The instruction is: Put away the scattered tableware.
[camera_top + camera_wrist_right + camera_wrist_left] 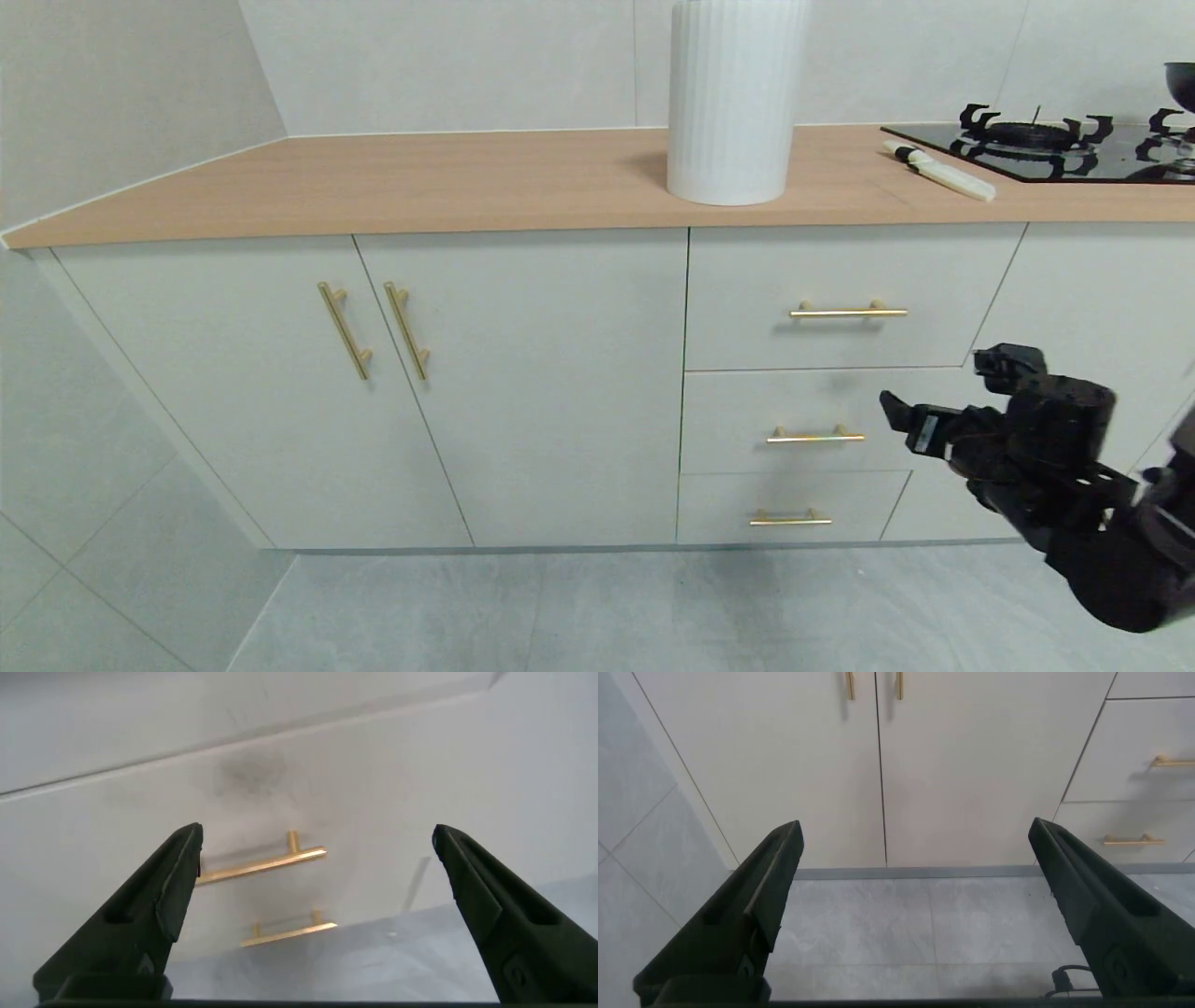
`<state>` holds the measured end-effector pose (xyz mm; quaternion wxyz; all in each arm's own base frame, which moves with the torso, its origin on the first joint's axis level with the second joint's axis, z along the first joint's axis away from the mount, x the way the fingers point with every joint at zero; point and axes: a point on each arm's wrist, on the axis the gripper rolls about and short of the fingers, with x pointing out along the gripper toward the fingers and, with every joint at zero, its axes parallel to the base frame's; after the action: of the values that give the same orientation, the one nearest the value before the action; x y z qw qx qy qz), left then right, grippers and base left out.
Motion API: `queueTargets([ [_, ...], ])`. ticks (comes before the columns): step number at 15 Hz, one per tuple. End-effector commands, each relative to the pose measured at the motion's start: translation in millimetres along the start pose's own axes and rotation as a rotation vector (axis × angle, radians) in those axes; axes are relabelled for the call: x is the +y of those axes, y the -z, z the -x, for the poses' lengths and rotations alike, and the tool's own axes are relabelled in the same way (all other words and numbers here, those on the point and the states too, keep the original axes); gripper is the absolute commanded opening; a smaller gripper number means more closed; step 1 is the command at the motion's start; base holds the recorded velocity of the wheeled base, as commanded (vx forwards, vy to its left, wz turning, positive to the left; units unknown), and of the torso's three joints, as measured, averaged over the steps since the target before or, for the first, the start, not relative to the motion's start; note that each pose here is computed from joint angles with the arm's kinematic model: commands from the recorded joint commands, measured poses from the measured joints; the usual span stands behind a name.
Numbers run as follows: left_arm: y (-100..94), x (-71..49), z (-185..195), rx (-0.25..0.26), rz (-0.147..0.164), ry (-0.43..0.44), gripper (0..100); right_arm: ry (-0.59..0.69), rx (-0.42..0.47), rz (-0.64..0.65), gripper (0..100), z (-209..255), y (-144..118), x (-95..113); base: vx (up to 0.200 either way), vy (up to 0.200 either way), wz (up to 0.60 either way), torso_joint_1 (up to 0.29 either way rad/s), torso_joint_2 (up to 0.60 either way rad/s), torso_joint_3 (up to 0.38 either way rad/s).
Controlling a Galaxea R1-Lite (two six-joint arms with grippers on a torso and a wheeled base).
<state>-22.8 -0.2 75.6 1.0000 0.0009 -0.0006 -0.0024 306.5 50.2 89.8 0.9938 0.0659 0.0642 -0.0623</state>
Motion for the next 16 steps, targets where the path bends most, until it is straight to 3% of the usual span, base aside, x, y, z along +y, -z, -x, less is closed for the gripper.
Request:
queueTargets([
  [1,0.0,0.0,0,0.0,0.0,0.0,100,-0.034,-0.121,0.075,100,100,-42,-20,0.0,0.0,0.0,0.0,0.0,0.0],
  [6,0.0,0.0,0,0.0,0.0,0.0,100,0.062,-0.255,0.131,100,195,-49,-53,0.0,0.0,0.0,0.0,0.0,0.0],
  [13,0.0,0.0,0,0.0,0.0,0.0,100,0.216,-0.235,0.192,100,320,-47,-95,0.0,0.0,0.0,0.0,0.0,0.0],
  [16,0.0,0.0,0,0.0,0.0,0.0,100,0.286,-0.321,0.188,100,348,-34,-101,0.0,0.0,0.0,0.0,0.0,0.0],
])
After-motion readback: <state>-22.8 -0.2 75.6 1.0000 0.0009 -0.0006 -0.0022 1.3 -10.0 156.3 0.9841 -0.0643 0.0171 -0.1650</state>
